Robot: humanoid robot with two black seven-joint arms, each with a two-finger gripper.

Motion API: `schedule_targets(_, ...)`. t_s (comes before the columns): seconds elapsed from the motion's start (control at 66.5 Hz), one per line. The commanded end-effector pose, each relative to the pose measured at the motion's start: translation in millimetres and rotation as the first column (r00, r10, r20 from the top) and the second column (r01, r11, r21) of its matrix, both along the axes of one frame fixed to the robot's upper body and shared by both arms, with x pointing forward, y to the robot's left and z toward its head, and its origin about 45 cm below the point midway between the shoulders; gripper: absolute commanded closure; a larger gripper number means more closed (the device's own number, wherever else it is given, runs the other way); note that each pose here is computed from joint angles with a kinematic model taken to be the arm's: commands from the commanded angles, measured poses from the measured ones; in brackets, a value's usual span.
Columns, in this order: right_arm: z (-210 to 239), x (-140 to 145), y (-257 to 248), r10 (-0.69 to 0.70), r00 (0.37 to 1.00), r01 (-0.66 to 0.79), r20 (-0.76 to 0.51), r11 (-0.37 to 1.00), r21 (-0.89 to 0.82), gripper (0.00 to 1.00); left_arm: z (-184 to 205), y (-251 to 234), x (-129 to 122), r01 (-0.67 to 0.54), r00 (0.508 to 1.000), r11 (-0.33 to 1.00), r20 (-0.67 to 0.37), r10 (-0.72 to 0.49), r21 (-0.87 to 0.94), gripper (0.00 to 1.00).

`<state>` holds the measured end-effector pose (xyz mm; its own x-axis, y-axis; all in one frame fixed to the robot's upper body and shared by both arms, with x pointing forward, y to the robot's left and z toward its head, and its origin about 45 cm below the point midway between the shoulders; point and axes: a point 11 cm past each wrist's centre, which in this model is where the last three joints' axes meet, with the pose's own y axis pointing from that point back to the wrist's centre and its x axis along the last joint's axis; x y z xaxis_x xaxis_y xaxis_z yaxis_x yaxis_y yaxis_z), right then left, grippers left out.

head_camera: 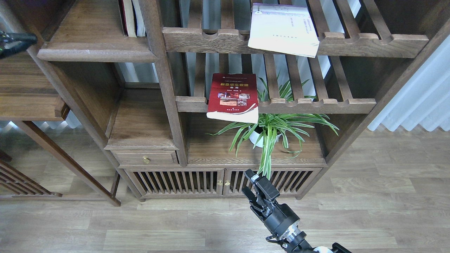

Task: Organize books on shelf
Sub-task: 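Push the green book flat into the upper-left shelf with the left gripper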

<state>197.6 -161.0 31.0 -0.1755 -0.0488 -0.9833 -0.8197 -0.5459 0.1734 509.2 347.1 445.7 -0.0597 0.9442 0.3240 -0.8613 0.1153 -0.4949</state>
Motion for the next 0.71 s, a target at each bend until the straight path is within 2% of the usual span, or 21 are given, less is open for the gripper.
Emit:
schedule_targets(0.0,0.0,-0.2,0.8,0.000,1.000,0.000,0.000,1.000,0.002,0.01,-15.5,2.3,8.5,-0.024,0.999,0.998,-0.041,0.022,-0.054,0.97)
schedule_targets(0.211,1.3,0.6,5.8,-0.001,1.000,0.001,0.001,1.000,0.015,0.01,-20.2,-34.9,16.2,0.094,0.993,0.985,-0.059,-0.103,-0.145,0.97)
schedule_targets(0.586,2.0,1.1,8.3,-0.010,1.000,0.010,-0.004,0.999,0.030,0.02,-25.7,-43.0,18.1,0.106,0.991,0.968,-0.060,-0.123,-0.228,0.95)
schedule_targets(0.617,2.4,1.3,8.5,-0.011,1.000,0.011,-0.004,0.999,0.032,0.01,-26.6,-41.9,17.9,0.104,0.991,0.967,-0.060,-0.121,-0.232,0.94)
schedule_targets(0.692,2.4,1.3,8.5,-0.011,1.000,0.011,-0.004,0.999,0.032,0.02,-26.7,-39.9,18.1,0.097,0.992,0.967,-0.061,-0.114,-0.235,0.81)
